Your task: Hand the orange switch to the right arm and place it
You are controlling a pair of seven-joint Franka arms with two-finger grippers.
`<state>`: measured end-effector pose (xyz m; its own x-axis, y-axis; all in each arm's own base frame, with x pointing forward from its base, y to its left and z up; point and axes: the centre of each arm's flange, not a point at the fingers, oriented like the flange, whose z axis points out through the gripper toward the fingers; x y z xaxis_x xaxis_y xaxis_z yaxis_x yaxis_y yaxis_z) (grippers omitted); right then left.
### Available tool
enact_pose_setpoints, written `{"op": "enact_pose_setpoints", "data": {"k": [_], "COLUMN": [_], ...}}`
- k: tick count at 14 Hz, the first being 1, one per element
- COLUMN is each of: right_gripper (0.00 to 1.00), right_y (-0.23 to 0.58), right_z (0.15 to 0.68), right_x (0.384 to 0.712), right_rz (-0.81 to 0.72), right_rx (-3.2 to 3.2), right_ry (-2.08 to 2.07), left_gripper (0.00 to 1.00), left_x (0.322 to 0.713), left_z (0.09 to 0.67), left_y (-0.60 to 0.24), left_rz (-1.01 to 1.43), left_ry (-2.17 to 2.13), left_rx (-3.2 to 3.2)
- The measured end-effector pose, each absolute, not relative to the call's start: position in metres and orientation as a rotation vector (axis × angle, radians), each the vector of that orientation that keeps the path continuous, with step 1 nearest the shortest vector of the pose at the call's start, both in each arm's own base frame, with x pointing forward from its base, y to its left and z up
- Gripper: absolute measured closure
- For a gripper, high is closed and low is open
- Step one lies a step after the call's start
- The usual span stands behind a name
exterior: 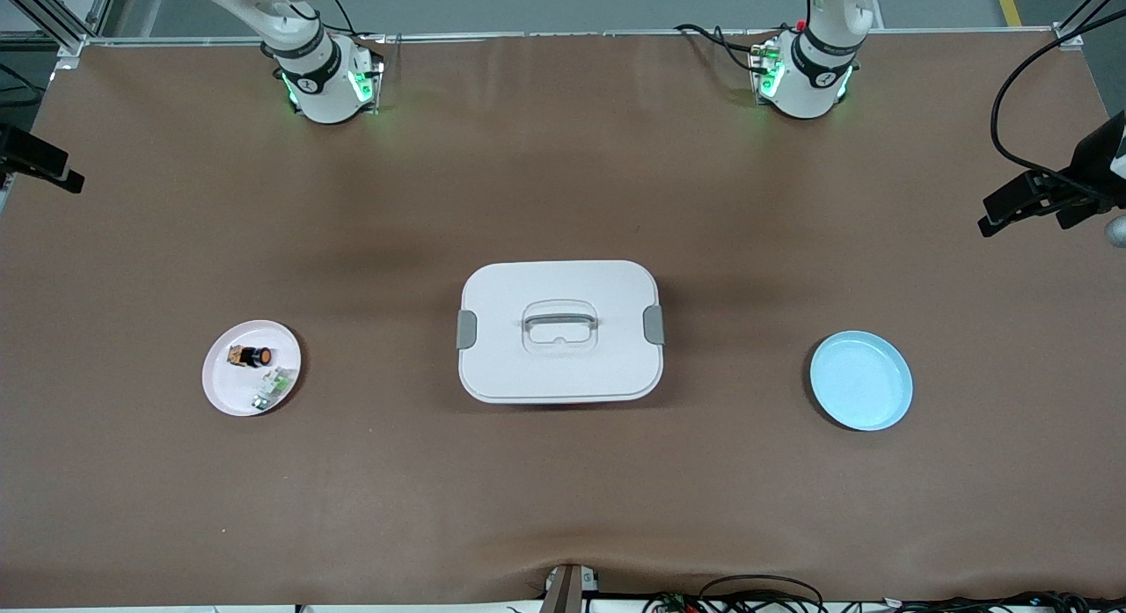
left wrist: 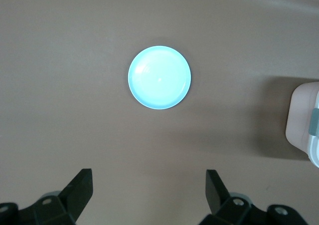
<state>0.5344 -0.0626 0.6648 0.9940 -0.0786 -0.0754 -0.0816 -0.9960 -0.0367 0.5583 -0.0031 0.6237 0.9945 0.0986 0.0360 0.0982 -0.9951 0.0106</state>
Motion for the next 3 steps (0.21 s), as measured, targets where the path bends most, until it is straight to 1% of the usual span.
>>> {"op": "enact_pose_setpoints", "data": {"k": [3], "right_gripper": [0.00], "right_y": [-0.0624], "right_z": [0.6655], "right_x": [0.5344], "right_rz": [0.111], "right_rx": [-3.098], "right_ry": [0.124], "left_gripper": [0.00], "left_x": [0.5583], "left_z": [0.6236], "left_y": [-0.0031], "left_rz": [0.057], "left_ry": [0.155], "left_rx": [3.128]}}
